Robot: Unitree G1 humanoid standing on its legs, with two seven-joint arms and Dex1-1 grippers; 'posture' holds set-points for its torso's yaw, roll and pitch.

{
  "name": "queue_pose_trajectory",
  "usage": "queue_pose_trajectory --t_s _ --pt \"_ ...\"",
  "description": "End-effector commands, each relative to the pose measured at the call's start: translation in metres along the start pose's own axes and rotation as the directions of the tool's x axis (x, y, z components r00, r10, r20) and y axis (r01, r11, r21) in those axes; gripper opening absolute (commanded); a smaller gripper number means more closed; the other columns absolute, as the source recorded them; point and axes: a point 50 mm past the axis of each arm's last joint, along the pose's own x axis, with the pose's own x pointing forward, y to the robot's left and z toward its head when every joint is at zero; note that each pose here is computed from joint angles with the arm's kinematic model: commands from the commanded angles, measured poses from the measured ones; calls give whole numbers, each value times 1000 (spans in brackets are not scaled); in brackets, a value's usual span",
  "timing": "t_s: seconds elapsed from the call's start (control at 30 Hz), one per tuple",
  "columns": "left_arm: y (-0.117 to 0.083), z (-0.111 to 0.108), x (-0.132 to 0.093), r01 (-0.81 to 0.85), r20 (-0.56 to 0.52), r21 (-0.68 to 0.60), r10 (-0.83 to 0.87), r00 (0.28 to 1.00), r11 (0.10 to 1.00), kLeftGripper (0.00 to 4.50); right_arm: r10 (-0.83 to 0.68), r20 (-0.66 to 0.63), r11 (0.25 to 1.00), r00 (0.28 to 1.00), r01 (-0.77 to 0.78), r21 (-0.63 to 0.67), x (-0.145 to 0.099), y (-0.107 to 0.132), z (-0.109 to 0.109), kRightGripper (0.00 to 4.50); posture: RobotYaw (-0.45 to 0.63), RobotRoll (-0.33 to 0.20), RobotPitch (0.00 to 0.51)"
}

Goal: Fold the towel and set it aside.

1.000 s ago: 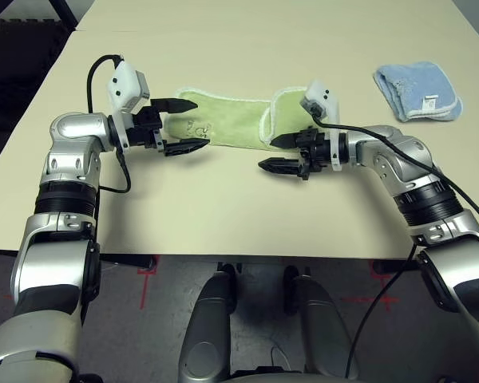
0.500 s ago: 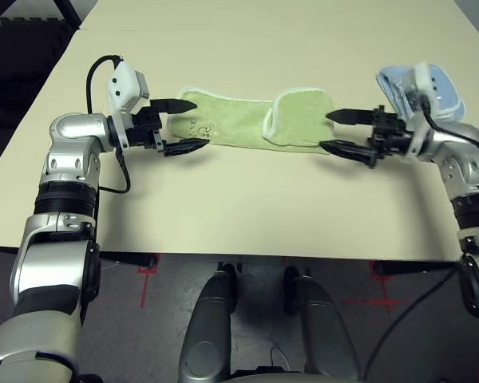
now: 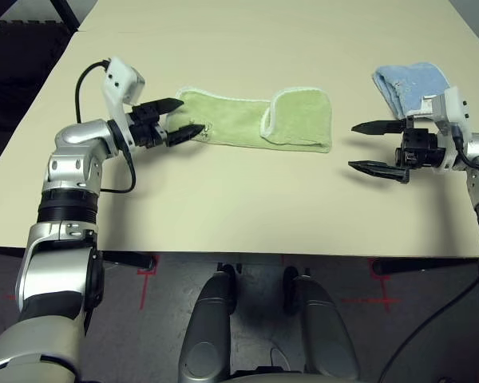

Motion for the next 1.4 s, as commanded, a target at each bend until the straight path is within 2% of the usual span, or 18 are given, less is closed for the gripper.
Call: queue_pose_trajectory --t_s 0.03,0.1,0.17,0.27,0.33,0.53,0.77,1.07,1.4 --pt "10 18 -11 -84 -22 -237 81 996 968 4500 -10 7 1000 1000 10 28 0 2 -4 4483 49 0 250" --pt "12 19 -16 -115 -84 -362 90 992 925 4500 -11 12 1000 1000 10 29 2 2 -3 4483 49 0 252" --pt "13 19 -18 -147 -116 -411 108 987 900 4500 -12 12 999 1000 11 31 2 2 -3 4483 50 0 253" --pt "17 8 -25 -233 -197 -551 146 970 801 4500 -12 -9 1000 1000 12 29 2 4 -5 4483 49 0 254" --pt "15 4 -29 -243 -228 -594 129 965 767 4500 -15 -9 999 1000 15 34 2 4 -5 4483 48 0 253" --pt "8 -8 -38 -269 -283 -641 105 953 719 4500 -24 -5 999 1000 24 36 4 3 -4 4483 50 0 255" --pt "4 -14 -44 -266 -285 -715 78 955 646 4500 -23 -5 999 1000 23 37 6 3 -4 4483 51 0 259" --pt "2 -14 -29 -214 -209 -802 74 975 557 4500 -28 -8 999 1000 28 31 6 2 -2 4483 40 0 260" --pt "4 -29 -26 -255 -240 -830 95 966 495 4500 -37 -11 999 999 38 25 4 1 -1 4483 26 0 264"
